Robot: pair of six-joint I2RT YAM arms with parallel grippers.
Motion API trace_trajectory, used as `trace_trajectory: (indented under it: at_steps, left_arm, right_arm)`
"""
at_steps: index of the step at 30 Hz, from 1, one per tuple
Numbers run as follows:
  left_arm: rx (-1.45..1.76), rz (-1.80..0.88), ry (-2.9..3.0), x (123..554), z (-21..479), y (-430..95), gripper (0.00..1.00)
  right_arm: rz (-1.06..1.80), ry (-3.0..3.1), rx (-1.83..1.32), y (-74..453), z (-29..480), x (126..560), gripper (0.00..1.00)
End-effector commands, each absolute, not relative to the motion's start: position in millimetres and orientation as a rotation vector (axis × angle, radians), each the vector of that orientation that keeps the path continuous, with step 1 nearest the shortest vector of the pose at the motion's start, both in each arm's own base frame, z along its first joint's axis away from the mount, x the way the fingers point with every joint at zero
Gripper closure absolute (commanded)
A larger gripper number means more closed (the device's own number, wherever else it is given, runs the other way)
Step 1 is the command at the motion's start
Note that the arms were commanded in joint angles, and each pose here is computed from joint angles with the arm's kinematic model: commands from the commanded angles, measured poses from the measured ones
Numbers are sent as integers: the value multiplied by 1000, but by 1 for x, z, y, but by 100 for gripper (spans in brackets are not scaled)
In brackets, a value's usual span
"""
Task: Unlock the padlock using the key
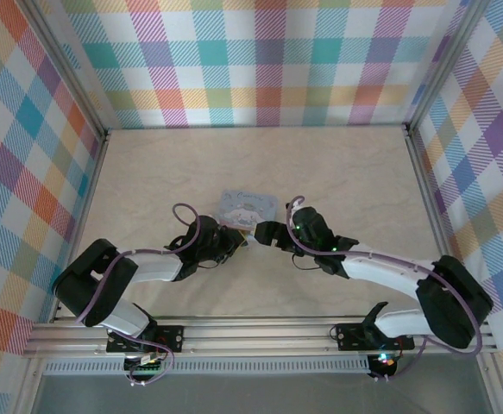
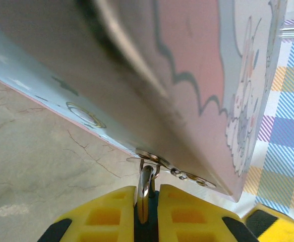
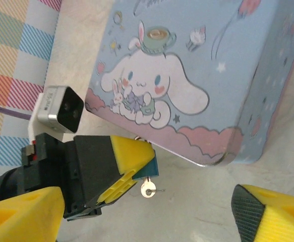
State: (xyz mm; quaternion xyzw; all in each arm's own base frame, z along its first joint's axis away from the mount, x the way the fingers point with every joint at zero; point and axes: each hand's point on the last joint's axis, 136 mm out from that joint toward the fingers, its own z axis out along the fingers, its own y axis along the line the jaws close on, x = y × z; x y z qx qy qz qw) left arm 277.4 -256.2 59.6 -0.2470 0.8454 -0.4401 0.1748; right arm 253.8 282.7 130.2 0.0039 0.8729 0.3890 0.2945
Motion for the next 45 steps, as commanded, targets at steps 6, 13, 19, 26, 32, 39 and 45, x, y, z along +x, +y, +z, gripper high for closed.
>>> trace_trajectory:
  at_steps: [6, 13, 19, 26, 32, 39, 45]
  left_arm:
    - [-637, -1267, 2367, 281, 78, -264, 100]
    - [-651, -1264, 2372, 281, 80, -265, 100]
    - [-658, -1260, 2384, 282, 85, -266, 100]
    - [-703, -1272, 2405, 281, 85, -269, 100]
    - [-719, -1296, 2406, 282, 89, -274, 100]
    - [-720, -1304, 2403, 283, 97, -277, 100]
    - [-728, -1312, 2396, 284, 99, -277, 100]
  right_arm:
    - [850, 2172, -194, 262, 160, 260, 0]
    - [787, 2032, -202, 250, 177, 268, 0]
    - [718, 1867, -448, 256, 205, 263, 0]
    - [543, 1734, -925, 269, 209, 243, 0]
    - [249, 1651, -1378, 278, 172, 219, 0]
    - [-66, 1497, -1564, 281, 145, 217, 0]
    - [-84, 1407, -1571, 293, 137, 210, 0]
